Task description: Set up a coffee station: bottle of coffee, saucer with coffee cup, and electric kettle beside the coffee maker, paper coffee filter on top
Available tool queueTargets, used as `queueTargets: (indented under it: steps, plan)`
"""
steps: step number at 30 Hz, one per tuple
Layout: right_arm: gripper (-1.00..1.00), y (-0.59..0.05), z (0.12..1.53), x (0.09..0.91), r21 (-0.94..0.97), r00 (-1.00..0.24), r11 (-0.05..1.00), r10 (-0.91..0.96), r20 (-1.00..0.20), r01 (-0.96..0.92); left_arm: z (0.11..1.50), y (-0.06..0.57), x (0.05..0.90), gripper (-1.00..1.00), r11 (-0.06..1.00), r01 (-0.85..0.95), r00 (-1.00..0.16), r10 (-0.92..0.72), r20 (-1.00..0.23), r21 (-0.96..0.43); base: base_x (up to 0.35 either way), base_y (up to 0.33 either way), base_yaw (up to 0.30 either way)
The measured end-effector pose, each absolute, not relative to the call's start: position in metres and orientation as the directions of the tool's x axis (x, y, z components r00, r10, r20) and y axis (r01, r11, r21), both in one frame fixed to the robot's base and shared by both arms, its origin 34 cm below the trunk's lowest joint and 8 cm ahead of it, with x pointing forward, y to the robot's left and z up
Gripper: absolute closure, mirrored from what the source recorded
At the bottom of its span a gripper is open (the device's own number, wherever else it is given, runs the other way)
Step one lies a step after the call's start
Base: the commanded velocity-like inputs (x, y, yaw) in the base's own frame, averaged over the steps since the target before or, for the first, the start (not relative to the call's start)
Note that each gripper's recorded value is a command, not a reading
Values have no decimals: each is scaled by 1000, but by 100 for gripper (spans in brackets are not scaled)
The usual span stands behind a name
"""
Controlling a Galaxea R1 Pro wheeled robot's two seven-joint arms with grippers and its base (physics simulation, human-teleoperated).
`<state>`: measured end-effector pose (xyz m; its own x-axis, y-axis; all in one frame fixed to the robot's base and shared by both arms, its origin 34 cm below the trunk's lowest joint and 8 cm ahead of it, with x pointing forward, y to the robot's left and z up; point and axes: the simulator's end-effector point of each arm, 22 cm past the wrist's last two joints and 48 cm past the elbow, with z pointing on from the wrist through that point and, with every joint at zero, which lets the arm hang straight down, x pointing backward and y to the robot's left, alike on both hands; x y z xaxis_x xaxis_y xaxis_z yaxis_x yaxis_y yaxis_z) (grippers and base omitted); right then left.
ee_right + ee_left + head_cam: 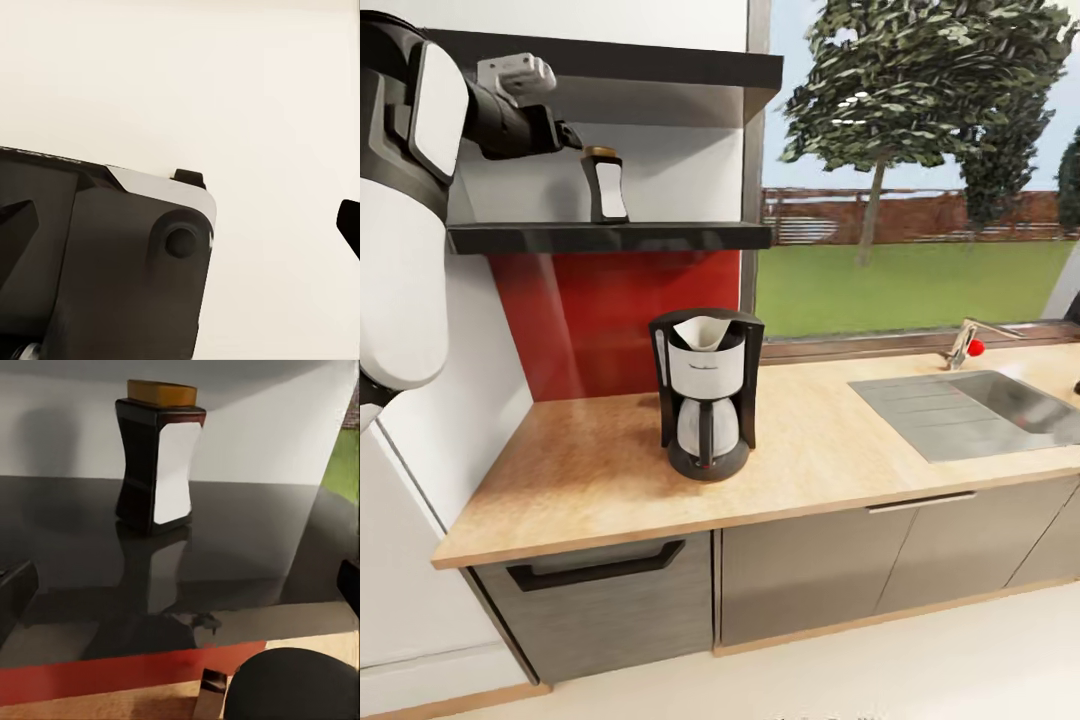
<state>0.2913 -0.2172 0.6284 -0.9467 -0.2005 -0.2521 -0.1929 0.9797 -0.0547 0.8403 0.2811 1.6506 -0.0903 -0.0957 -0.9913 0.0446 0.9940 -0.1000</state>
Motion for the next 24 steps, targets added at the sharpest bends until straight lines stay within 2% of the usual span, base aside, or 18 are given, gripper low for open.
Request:
queueTargets:
  steps: [7,24]
  plan:
    - [-100,-217,628,291,-55,-947,980,-200,-252,-193,1649,281,841,-100,1000,6,-93,-19,-995,-19,4,0,-257]
    - [-100,-217,628,290,-54,-947,980,-201,-250,-193,1623,286,848,-100,999,-31,-116,21,-993,25,181,251,-6]
